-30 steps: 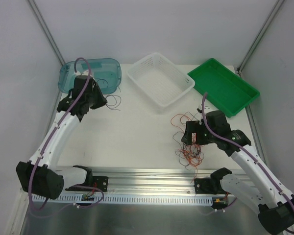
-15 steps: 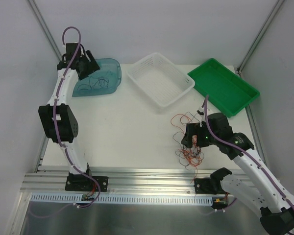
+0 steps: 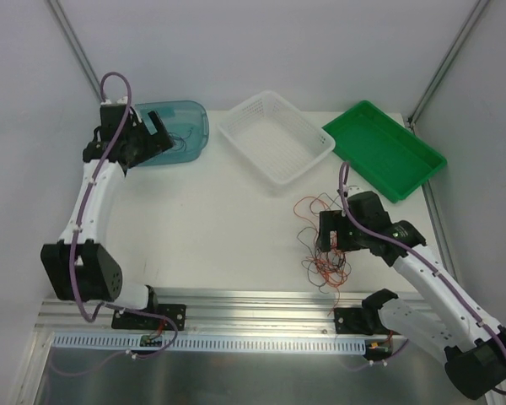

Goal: Untangle the cables

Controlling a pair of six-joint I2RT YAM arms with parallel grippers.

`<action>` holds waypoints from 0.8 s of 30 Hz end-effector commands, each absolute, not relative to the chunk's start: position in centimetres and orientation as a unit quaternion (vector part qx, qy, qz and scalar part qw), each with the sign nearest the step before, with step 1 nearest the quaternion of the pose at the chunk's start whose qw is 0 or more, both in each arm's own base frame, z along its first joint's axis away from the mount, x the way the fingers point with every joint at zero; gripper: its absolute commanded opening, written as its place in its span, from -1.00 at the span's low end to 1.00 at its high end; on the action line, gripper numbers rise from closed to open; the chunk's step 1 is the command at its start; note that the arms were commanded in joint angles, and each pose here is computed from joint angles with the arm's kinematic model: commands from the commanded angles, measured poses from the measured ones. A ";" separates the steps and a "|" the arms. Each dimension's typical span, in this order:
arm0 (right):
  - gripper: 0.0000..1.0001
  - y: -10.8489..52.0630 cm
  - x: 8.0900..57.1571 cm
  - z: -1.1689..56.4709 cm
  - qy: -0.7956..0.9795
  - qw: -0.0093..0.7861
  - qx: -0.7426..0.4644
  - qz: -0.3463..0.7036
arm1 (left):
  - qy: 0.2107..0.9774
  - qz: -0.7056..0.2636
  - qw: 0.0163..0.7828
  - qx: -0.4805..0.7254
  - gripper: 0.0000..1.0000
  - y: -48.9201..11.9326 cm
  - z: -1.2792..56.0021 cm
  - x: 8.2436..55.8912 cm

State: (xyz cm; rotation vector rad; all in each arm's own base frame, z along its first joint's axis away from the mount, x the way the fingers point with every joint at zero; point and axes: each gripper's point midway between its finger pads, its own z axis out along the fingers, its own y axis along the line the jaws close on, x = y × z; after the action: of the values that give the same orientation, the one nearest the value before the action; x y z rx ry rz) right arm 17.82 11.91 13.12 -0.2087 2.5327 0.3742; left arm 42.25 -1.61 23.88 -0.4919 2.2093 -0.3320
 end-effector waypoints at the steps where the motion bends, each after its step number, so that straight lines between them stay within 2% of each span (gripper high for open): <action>1: 0.97 10.4 18.5 11.9 0.956 0.276 -0.051 0.089 | 0.893 -0.178 0.397 -0.116 0.98 -6.9 23.1 36.3; 4: 0.98 10.1 18.7 10.5 0.963 0.256 -0.035 0.073 | 0.897 -0.210 0.382 -0.065 0.98 -10.2 21.2 30.3; 5: 0.92 10.0 18.8 9.6 0.967 0.245 -0.029 0.065 | 0.909 -0.222 0.350 -0.040 0.98 -12.0 18.6 28.0; 8: 0.85 10.5 19.4 8.0 0.972 0.226 -0.021 0.067 | 0.912 -0.258 0.319 0.003 0.98 -13.9 15.9 23.6; 11: 0.74 11.4 19.8 6.5 0.976 0.203 -0.022 0.075 | 0.909 -0.263 0.323 0.015 0.98 -13.5 14.1 21.5; 14: 0.46 13.4 20.2 5.0 0.979 0.171 -0.043 0.100 | 0.904 -0.253 0.344 0.024 0.98 -12.8 13.3 20.6; 15: 0.29 14.1 20.2 4.3 0.981 0.154 -0.055 0.102 | 0.900 -0.255 0.352 0.030 0.98 -12.8 13.5 20.6; 17: 0.07 16.8 20.7 5.1 0.975 0.155 -0.104 0.117 | 0.894 -0.257 0.366 0.033 0.98 -12.7 13.7 20.5; 18: -0.18 18.1 20.9 5.4 0.972 0.156 -0.126 0.124 | 0.892 -0.257 0.371 0.034 0.98 -12.7 13.9 20.6; 19: -0.30 20.7 20.9 5.9 0.964 0.154 -0.168 0.135 | 0.889 -0.256 0.378 0.034 0.98 -12.6 14.2 20.7; 20: -0.54 22.3 20.8 6.4 0.960 0.151 -0.188 0.146 | 0.889 -0.255 0.380 0.034 0.98 -12.6 14.3 20.7; 22: -0.69 25.6 19.7 5.9 0.952 0.127 -0.232 0.152 | 0.889 -0.253 0.380 0.034 0.98 -12.5 14.2 20.7; 24: -0.73 29.2 20.2 7.6 0.941 0.142 -0.252 0.176 | 0.889 -0.257 0.377 0.032 0.98 -12.6 14.2 20.7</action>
State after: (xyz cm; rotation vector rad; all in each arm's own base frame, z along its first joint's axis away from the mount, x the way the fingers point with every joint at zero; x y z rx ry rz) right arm 19.97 23.63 5.08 -0.6021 2.8165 0.3459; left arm 20.25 -12.36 13.65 0.0432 2.3130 -0.6453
